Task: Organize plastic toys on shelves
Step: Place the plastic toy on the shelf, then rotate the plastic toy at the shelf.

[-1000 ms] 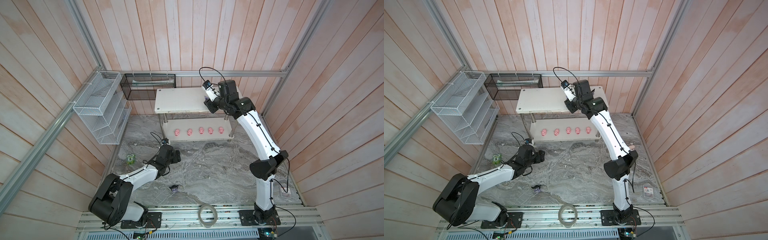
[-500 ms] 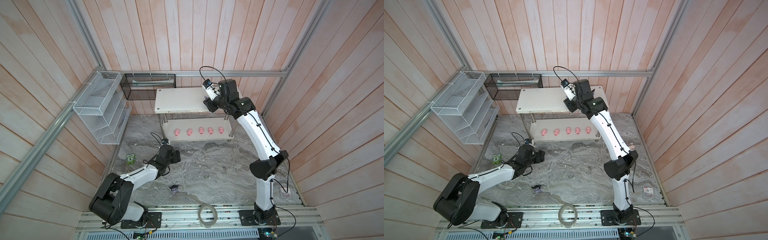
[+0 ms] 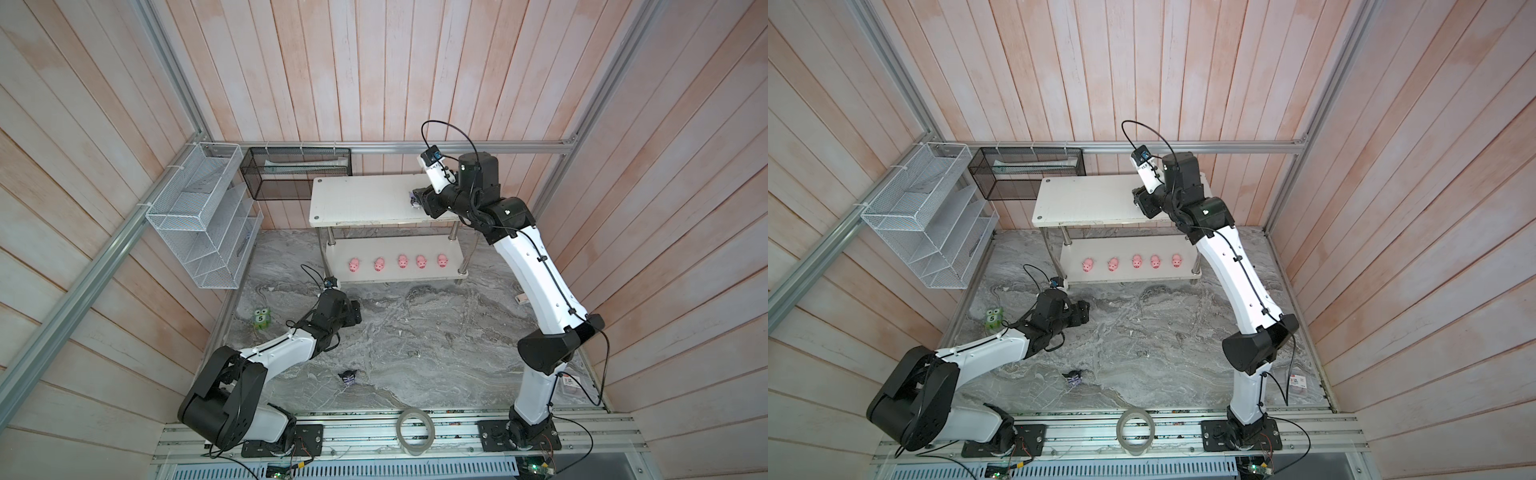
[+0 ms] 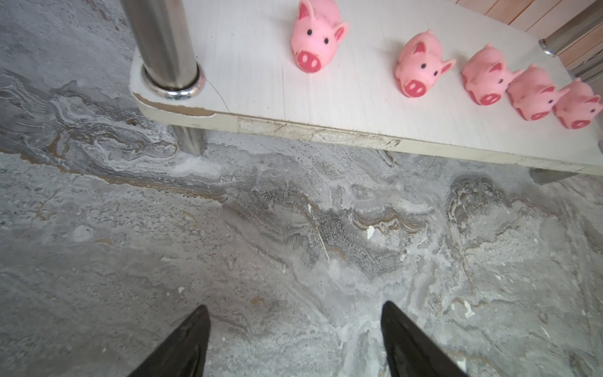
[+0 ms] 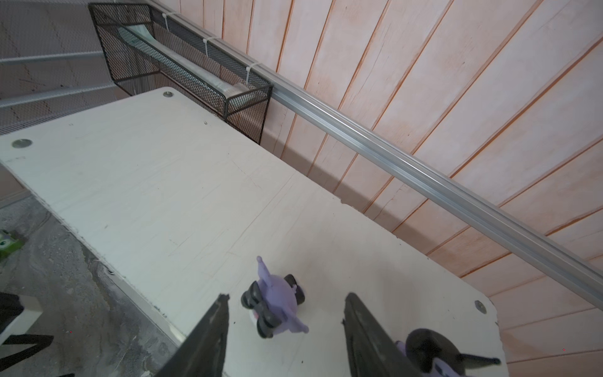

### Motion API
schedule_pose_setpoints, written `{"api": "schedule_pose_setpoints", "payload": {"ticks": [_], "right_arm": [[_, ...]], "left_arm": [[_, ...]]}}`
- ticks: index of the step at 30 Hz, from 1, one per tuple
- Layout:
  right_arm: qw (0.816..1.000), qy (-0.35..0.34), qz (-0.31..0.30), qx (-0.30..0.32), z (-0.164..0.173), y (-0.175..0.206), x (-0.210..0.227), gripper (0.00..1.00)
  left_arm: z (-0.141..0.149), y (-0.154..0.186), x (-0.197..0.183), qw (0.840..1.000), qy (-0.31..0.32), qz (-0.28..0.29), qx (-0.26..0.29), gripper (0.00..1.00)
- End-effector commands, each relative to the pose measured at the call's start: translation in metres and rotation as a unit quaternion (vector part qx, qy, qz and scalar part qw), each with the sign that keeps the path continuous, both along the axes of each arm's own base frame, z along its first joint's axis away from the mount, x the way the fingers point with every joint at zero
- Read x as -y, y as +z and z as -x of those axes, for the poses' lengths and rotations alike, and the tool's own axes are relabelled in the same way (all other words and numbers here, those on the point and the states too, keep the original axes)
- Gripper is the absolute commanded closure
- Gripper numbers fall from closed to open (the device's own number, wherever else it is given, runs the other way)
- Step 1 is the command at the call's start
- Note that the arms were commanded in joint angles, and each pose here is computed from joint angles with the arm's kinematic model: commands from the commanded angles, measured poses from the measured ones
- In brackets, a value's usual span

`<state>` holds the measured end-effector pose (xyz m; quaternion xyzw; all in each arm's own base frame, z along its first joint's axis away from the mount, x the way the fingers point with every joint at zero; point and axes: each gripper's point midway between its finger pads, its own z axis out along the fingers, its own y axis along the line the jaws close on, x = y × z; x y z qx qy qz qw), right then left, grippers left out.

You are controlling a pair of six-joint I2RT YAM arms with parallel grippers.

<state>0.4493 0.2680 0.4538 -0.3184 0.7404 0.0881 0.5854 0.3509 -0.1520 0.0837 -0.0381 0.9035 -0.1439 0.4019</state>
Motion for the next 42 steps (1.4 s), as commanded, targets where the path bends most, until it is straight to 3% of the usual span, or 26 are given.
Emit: {"api": "schedule_pose_setpoints", "payload": {"ticks": [1,6,11,17,42], "right_arm": [[0.998,0.004,-0.053,0.021,0.009,0.024,0.009,0.43],[0.996,-0.016,-0.080,0.023,0.015,0.026,0.029,0.47],[0.996,-0.004,-0.087,0.000,0.018,0.012,0.027,0.78],[0.995,0.006,-0.094,-0.023,0.018,-0.007,0.021,0.93],[0.994,0.018,-0.096,-0.053,-0.003,-0.033,0.010,0.94]], "left_arm": [[-0.002,0.000,0.001,1.000,-0.003,0.005,0.004,0.17],[-0.001,-0.002,0.001,1.000,-0.004,0.005,0.002,0.17],[-0.002,-0.003,0.003,1.000,-0.006,0.007,0.001,0.17],[-0.001,-0.003,0.002,1.000,-0.005,0.007,0.000,0.17],[-0.005,0.002,0.003,1.000,-0.006,0.003,0.004,0.17]]}}
